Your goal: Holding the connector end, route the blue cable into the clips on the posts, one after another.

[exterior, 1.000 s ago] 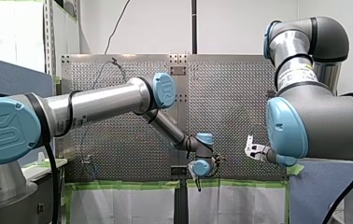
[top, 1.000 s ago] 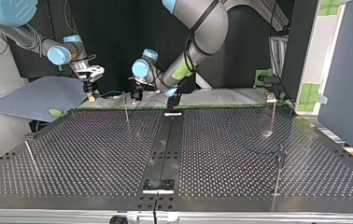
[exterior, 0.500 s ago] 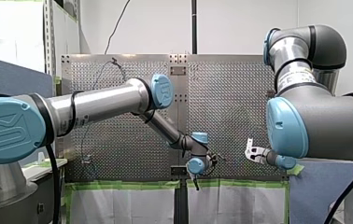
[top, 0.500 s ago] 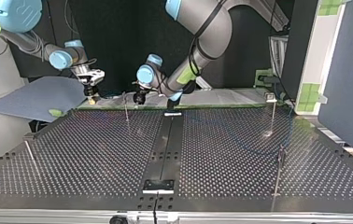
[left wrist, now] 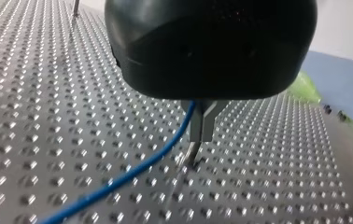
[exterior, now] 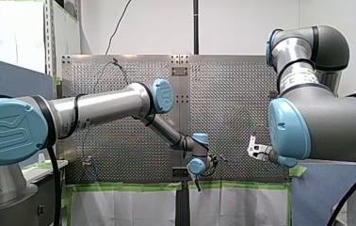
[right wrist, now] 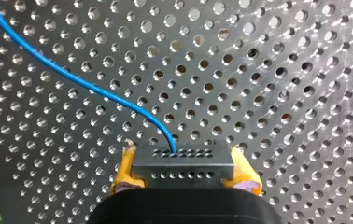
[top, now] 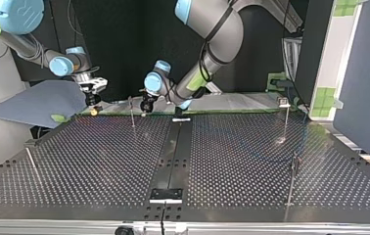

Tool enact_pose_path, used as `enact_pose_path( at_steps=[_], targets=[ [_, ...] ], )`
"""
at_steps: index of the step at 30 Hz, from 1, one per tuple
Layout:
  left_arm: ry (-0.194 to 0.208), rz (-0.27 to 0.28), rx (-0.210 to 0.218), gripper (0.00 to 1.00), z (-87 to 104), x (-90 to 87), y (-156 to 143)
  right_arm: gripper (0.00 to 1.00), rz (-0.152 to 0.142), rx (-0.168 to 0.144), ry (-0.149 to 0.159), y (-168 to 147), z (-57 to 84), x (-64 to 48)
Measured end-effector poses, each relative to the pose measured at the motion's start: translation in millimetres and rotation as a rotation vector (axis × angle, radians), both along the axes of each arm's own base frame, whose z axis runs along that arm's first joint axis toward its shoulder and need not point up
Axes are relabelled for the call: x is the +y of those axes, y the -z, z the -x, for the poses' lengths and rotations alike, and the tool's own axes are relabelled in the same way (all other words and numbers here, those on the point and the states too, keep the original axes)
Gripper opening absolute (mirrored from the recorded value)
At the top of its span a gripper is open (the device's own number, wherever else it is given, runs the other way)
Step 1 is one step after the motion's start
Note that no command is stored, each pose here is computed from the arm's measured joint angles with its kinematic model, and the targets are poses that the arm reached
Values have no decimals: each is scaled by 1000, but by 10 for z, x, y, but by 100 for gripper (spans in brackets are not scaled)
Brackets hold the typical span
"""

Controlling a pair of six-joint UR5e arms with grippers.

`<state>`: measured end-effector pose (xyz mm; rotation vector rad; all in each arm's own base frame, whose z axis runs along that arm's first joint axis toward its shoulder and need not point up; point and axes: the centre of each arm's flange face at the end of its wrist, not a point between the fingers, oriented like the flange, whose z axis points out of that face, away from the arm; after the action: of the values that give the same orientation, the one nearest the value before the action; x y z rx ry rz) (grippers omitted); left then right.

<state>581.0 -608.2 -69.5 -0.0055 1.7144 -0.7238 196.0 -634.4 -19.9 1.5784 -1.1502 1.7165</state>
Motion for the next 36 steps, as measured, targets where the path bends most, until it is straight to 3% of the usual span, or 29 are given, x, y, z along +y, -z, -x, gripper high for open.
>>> enact_pose_path(
  at_steps=[13, 26, 31, 36],
  targets=[
    [-67, -14, -27, 0, -183, 122, -86, 0, 11, -21, 1, -61, 21, -110],
    [-75, -13, -31, 0, -224, 151, -104, 0, 15, -34, 12, -81, 44, -176],
    [-77, -13, -31, 0, -247, 172, -105, 0, -4, -31, 11, 37, 42, -231],
    [-79, -13, -30, 0, -253, 179, -106, 0, -31, 0, 15, 221, 59, -275]
  ],
)
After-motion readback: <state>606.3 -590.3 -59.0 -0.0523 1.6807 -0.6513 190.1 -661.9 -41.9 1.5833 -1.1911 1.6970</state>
